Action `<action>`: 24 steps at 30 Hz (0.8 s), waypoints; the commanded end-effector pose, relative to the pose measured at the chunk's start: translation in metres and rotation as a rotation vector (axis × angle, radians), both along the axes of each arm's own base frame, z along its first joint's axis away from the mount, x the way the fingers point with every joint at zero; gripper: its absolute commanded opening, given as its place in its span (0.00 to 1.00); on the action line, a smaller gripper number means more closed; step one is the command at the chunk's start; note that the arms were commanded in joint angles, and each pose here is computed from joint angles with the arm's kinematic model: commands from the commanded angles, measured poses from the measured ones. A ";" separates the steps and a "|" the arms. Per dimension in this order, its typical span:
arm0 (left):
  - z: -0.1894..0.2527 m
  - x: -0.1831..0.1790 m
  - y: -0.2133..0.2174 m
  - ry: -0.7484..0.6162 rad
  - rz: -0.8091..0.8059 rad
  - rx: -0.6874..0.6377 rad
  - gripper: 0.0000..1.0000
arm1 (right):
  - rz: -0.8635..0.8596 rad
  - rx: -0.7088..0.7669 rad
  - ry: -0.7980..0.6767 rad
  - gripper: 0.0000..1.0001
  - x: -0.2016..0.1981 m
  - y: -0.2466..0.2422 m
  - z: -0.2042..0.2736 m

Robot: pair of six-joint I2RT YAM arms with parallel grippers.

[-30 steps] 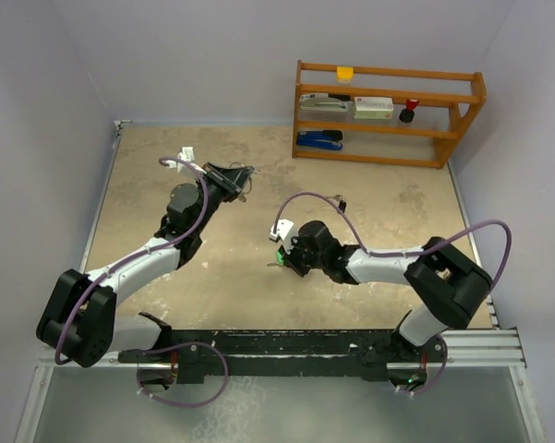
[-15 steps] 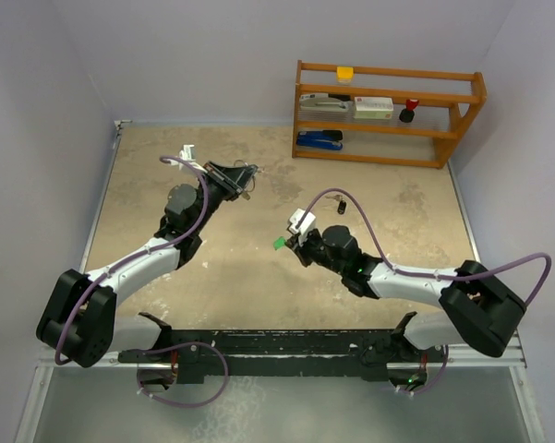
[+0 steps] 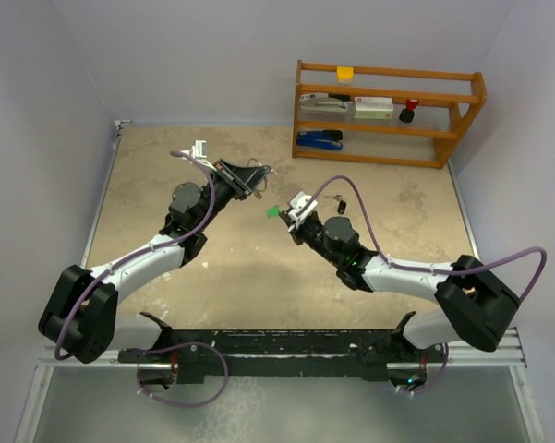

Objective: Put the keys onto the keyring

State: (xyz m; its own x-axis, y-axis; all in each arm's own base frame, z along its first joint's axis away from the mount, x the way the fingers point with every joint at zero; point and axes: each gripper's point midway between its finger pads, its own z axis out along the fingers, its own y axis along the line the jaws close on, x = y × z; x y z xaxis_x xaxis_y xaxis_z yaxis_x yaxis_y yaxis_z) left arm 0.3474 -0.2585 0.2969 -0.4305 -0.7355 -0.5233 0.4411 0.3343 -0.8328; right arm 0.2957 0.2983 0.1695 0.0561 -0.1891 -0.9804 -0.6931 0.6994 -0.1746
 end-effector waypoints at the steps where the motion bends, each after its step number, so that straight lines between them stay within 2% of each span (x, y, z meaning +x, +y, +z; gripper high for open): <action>1: 0.040 -0.008 -0.014 -0.115 -0.039 -0.004 0.00 | -0.075 0.087 -0.157 0.00 0.028 0.007 0.060; 12: 0.035 -0.011 -0.019 -0.108 -0.031 0.036 0.00 | -0.150 0.156 -0.287 0.00 0.049 0.010 0.104; 24: 0.034 -0.010 -0.017 -0.106 -0.018 0.030 0.00 | -0.154 0.220 -0.418 0.00 0.041 0.001 0.109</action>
